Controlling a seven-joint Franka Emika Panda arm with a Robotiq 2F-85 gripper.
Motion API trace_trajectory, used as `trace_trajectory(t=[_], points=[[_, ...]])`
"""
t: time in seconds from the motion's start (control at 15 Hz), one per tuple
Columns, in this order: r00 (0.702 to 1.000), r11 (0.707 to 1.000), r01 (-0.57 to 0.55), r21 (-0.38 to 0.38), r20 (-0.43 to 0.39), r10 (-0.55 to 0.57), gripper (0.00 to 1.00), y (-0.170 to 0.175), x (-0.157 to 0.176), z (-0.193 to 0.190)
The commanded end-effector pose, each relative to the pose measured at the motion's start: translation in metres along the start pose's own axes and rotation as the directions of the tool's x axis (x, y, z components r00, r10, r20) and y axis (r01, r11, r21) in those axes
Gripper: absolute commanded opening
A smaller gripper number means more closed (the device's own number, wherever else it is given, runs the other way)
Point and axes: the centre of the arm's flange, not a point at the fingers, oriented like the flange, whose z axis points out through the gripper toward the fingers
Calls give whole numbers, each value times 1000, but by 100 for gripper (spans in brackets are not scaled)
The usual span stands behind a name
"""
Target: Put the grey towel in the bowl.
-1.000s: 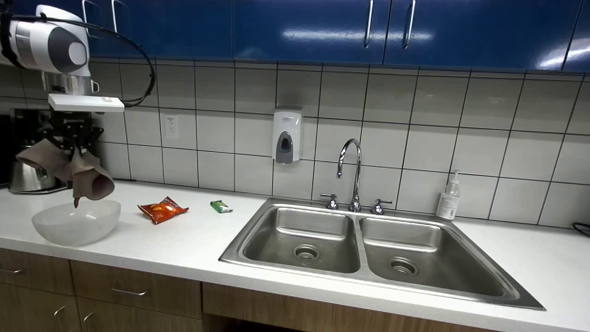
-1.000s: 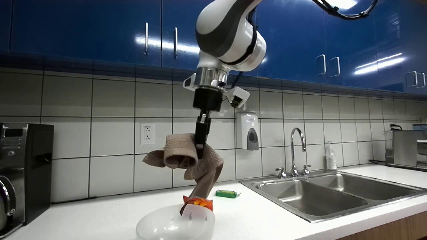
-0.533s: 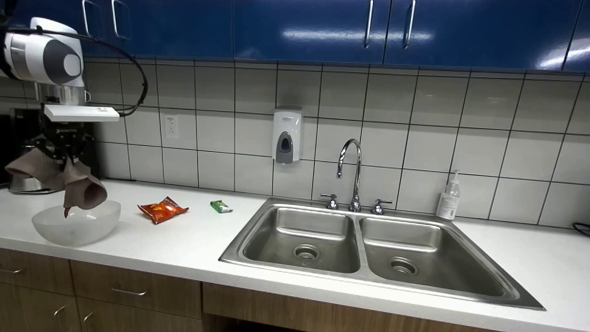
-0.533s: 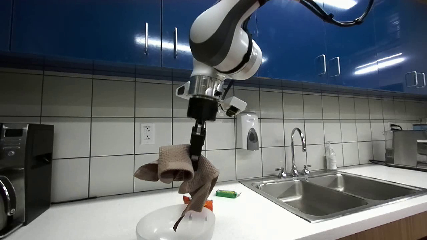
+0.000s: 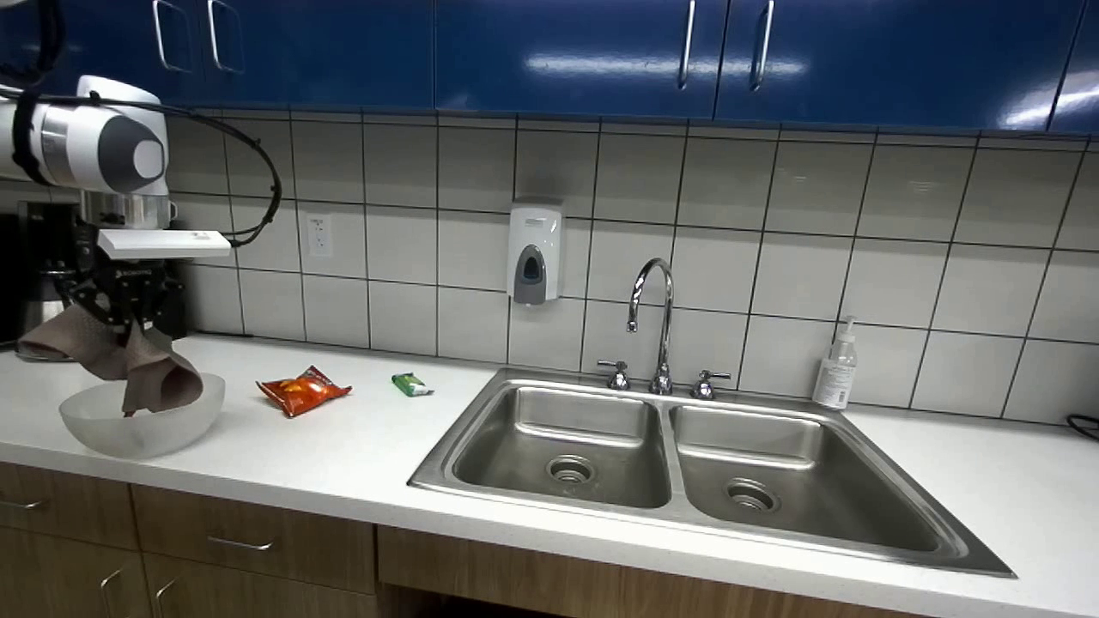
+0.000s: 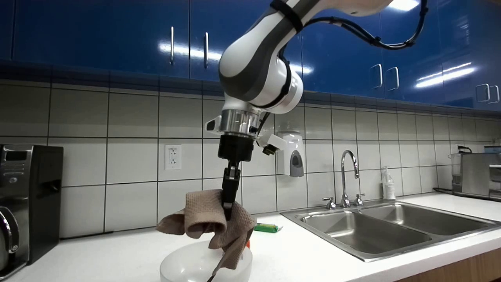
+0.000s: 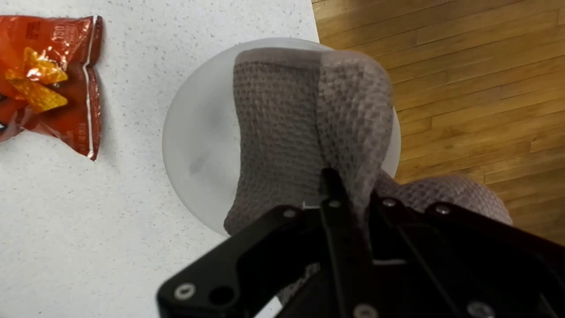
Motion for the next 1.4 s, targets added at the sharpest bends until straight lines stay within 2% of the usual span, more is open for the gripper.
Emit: trace_trajectory(t=[0.0, 0.33, 0.47, 1.0, 1.07, 1.33], points=[[1000, 1000, 19, 21, -4, -19, 2, 11, -4, 11], [1000, 998, 13, 58, 19, -14, 2, 17, -12, 32], [1000, 998, 8, 59, 26, -9, 36, 17, -14, 38], [1000, 998, -14, 61, 21, 13, 94, 22, -18, 38], [1000, 998, -18, 57, 16, 17, 100, 23, -19, 35], [999, 999, -47, 27, -6, 47, 100, 25, -29, 17]])
